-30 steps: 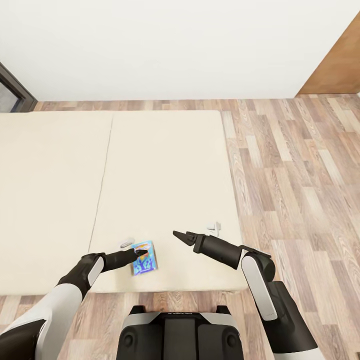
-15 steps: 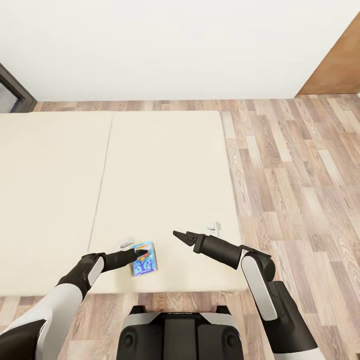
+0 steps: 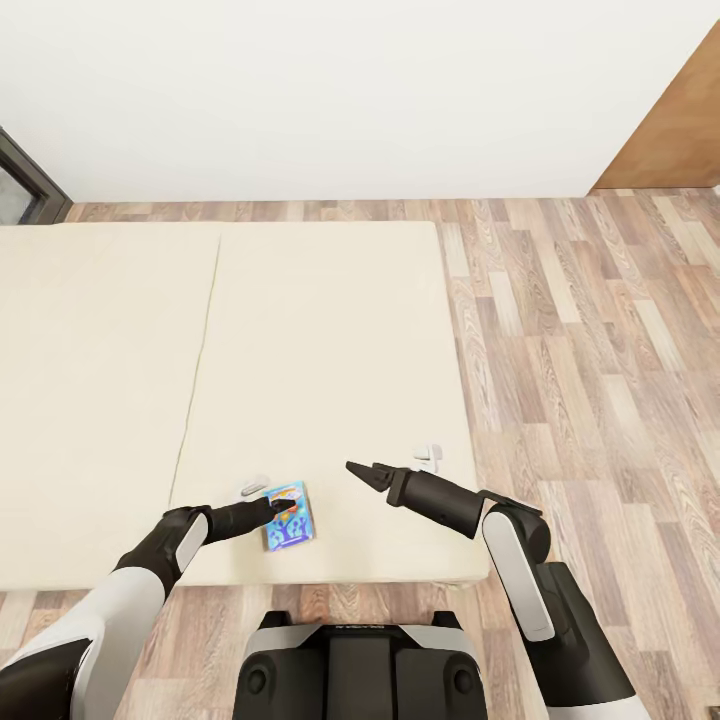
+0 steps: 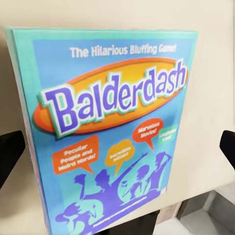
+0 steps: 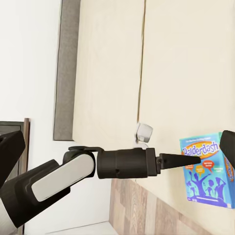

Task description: Put all the toys in the child's room - the three board games (two on the bed and one on the table), the two jigsaw puzzles on the table, and the tennis ball on the table - inside the toy box on the table in the child's room.

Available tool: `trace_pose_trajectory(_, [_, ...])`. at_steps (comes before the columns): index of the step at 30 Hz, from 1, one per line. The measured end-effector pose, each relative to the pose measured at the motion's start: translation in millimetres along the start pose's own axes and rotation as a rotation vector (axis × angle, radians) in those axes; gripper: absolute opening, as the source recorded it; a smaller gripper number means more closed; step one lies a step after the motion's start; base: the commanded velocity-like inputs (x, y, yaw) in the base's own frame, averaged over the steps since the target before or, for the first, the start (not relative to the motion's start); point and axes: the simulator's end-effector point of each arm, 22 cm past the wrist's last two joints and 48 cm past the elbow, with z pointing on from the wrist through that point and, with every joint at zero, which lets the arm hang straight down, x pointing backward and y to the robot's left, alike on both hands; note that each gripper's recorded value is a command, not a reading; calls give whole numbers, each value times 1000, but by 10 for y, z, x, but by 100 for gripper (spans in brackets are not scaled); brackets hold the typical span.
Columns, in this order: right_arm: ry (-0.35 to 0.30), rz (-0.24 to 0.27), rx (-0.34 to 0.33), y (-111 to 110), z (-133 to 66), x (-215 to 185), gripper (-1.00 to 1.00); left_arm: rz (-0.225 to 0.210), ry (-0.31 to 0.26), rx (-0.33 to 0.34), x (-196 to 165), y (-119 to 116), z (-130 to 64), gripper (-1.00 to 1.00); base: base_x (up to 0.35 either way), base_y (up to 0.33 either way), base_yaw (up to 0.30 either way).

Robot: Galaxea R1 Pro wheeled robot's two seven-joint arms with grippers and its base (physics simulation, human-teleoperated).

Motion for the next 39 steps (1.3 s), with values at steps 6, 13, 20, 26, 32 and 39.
trace_pose_trajectory(6, [1, -1, -1, 4, 2, 4, 100, -1, 0, -1, 0, 2, -1, 100, 0, -10, -3])
trace_pose_trajectory(13, [-2, -3, -2, 15, -7, -13, 100, 1, -3, 2, -15, -15, -11, 100, 0, -1, -94])
trace_pose_trajectory(20, [-4, -3, -3, 19, -10, -19, 100, 1, -4, 4, -19, -19, -15, 100, 0, 0, -19])
trace_pose_trajectory(26, [-5, -4, -3, 24, -14, -25, 100, 2, -5, 4, -27, -22, -22, 100, 0, 0, -129])
trace_pose_trajectory(32, [-6, -5, -4, 35, -16, -31, 100, 3, -7, 5, -35, -28, -29, 100, 0, 0, -82])
trace_pose_trajectory(39, [-5, -6, -5, 40, -14, -29, 100, 4, -8, 6, -38, -34, -29, 100, 0, 0, -24])
